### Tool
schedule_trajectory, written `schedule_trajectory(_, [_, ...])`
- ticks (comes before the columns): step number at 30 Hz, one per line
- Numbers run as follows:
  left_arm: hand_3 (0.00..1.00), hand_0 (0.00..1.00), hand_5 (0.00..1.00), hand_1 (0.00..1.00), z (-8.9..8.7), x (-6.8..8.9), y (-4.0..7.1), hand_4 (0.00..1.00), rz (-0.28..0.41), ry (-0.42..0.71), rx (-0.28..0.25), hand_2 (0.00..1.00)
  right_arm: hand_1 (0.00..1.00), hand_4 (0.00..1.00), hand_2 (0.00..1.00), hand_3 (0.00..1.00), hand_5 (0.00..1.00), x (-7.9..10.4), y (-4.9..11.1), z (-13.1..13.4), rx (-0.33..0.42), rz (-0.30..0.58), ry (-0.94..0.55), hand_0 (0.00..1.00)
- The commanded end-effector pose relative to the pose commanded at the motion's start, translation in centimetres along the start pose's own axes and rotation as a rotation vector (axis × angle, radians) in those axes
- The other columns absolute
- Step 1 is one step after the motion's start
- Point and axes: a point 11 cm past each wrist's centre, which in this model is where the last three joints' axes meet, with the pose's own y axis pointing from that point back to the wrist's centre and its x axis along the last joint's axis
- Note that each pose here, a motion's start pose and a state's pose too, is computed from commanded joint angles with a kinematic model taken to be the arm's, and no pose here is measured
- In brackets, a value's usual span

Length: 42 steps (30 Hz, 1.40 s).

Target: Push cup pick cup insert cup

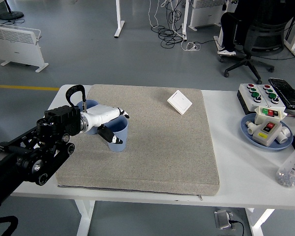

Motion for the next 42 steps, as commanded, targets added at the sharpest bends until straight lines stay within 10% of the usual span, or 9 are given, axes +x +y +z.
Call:
schedule_trajectory(2, [0.874, 0.554, 0.074, 0.743, -0.2, 0.0, 0.0, 0.696, 0.004, 0.002, 0.004, 0.892, 0.628, 0.087, 0.651, 0.558, 0.471, 0.0, 0.0, 0.0, 0.0, 0.0, 0.0, 0.757])
schedule_trajectory(14, [0.78, 0.471, 0.05, 0.641, -0.6, -0.4, -0.1, 0.655, 0.012, 0.021, 0.003, 0.758, 0.628, 0.087, 0.651, 0.558, 0.47, 0.0, 0.0, 0.2, -0.003, 0.001, 0.002, 0.757])
schedule_trajectory(25, [0.702, 0.473, 0.017, 0.572, -0.2, -0.3, 0.0, 0.585, 0.047, 0.018, -0.018, 0.621, 0.629, 0.087, 0.651, 0.558, 0.472, 0.1, 0.0, 0.5, -0.009, 0.003, 0.004, 0.757])
schedule_trajectory(26, [0.589, 0.494, 0.002, 0.528, -0.2, -0.3, 0.0, 0.446, 0.05, 0.021, -0.02, 0.518, 0.629, 0.086, 0.651, 0.558, 0.471, 0.1, 0.0, 0.5, -0.009, 0.003, 0.004, 0.756])
schedule_trajectory(42, [0.516, 0.509, 0.002, 0.502, 0.9, 1.2, 1.0, 0.365, 0.098, 0.05, -0.056, 0.476, 0.629, 0.087, 0.651, 0.558, 0.47, 0.1, 0.0, 0.3, -0.004, 0.003, -0.001, 0.757])
